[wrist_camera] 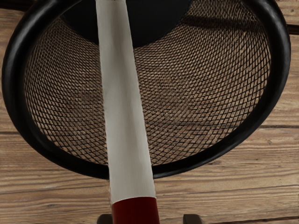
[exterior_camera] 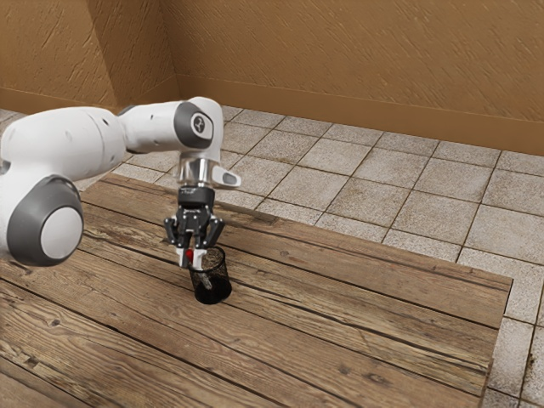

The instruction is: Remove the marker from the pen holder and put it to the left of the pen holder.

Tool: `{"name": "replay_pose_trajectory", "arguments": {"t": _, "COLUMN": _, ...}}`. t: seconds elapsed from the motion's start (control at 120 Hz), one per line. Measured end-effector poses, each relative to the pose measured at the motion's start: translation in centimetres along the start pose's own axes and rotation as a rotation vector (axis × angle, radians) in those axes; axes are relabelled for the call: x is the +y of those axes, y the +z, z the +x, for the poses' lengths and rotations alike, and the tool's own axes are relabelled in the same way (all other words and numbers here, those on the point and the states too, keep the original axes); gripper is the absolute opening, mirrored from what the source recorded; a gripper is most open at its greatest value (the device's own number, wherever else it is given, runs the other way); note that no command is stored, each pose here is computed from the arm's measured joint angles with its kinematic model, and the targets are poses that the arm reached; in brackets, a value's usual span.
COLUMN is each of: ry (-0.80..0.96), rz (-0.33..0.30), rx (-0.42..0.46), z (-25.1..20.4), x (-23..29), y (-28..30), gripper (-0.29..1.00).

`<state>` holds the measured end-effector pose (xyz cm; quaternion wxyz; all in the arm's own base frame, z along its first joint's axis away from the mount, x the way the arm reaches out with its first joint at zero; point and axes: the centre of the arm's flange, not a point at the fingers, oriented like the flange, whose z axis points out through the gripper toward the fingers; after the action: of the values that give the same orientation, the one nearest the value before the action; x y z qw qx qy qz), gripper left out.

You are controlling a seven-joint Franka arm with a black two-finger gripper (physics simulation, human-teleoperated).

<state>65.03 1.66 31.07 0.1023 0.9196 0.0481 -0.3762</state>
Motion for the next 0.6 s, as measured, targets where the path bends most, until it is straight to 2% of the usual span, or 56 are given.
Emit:
{"name": "replay_pose_trajectory", "arguments": {"t": 0.325, "ry": 0.007, "rz": -0.003, "rx": 0.031, "z": -0.2, "x": 0.1, "y": -1.3, "gripper": -0.02}}
{"name": "replay_pose_trajectory", "arguments": {"t": 0.6, "ry": 0.041, "rz": 0.013, "rx": 0.187, "z": -10.7, "x": 1.8, "y": -8.5, "gripper": -0.05}}
